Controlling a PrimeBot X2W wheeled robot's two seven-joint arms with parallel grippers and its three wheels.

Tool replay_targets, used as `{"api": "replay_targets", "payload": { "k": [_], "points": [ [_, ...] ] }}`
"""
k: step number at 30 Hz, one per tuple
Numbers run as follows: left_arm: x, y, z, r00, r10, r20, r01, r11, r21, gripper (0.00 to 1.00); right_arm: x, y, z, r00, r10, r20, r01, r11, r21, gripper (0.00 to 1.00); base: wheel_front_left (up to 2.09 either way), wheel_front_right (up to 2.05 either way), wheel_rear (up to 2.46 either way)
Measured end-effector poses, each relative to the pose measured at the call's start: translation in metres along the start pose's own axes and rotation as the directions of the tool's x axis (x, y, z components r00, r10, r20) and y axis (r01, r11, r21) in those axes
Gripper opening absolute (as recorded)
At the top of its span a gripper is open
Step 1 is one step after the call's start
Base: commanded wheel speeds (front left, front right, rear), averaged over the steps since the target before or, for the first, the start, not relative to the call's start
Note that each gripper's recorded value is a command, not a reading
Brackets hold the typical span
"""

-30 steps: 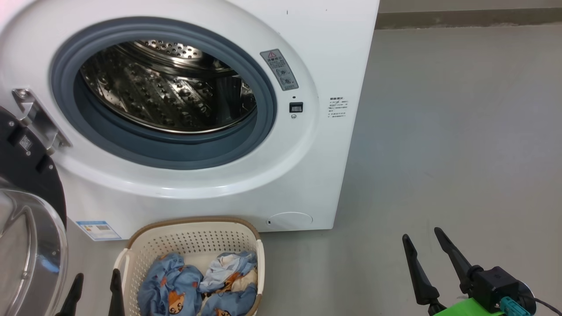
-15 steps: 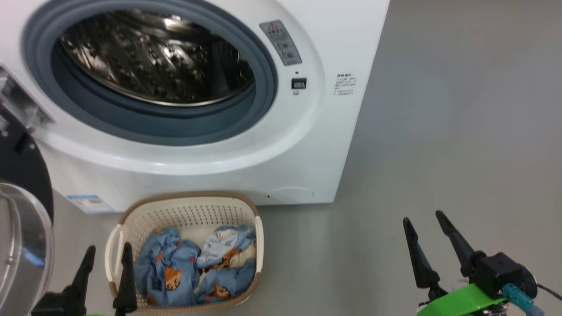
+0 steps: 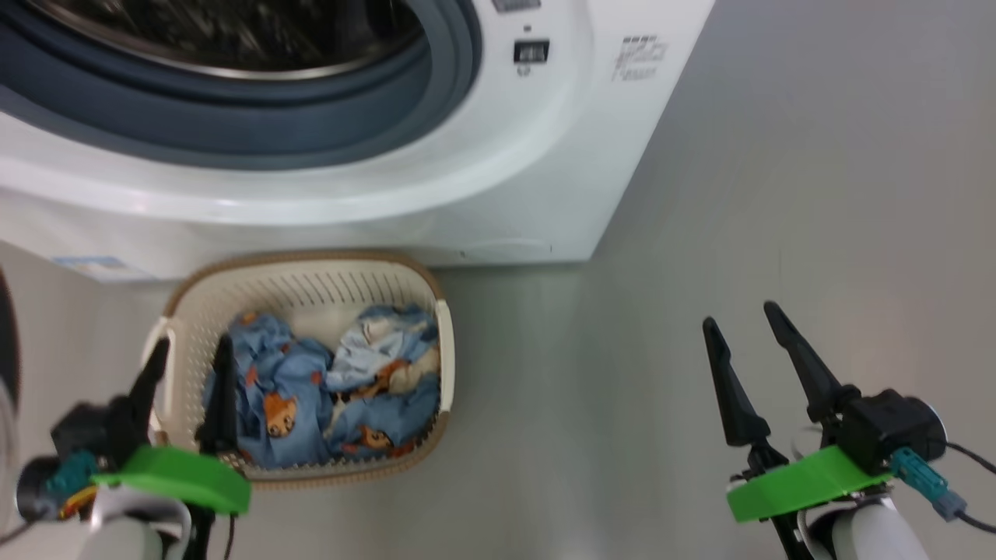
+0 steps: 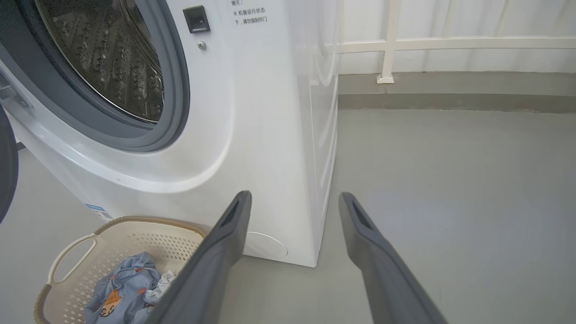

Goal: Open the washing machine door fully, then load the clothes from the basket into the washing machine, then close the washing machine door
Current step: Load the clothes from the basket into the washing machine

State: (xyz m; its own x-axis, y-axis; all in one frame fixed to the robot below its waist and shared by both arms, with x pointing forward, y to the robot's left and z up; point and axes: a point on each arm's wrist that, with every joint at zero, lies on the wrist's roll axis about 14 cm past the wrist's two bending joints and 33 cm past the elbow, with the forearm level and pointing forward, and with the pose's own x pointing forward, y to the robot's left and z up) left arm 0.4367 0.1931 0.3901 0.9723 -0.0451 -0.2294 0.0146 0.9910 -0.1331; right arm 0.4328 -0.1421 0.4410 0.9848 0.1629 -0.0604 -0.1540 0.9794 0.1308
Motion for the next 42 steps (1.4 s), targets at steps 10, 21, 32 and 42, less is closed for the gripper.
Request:
{"api": "replay_targets", "payload": {
  "k": [10,21,32,42],
  "points": [
    [0.054,0.012,-0.073,0.980,-0.016,-0.200,0.019,1.000,0.012,1.00,0.029,-0.011,-0.044,0.997,-0.008,-0.082,0.009,1.000,0.008,1.00,0.00,0.00,0.00],
    [0.072,0.031,-0.173,0.893,0.003,-0.449,0.018,0.999,0.041,1.00,0.037,-0.027,-0.098,0.982,-0.035,-0.187,0.039,0.999,0.015,1.00,0.00,0.00,0.00],
    [0.069,0.045,-0.247,0.778,0.031,-0.627,0.012,0.998,0.065,1.00,0.036,-0.045,-0.133,0.964,-0.072,-0.258,0.073,0.997,-0.003,1.00,0.00,0.00,0.00],
    [0.083,0.044,-0.269,0.748,0.038,-0.662,-0.011,0.999,0.045,1.00,0.030,-0.053,-0.149,0.951,-0.091,-0.295,0.091,0.996,-0.014,1.00,0.00,0.00,0.00]
  ]
}}
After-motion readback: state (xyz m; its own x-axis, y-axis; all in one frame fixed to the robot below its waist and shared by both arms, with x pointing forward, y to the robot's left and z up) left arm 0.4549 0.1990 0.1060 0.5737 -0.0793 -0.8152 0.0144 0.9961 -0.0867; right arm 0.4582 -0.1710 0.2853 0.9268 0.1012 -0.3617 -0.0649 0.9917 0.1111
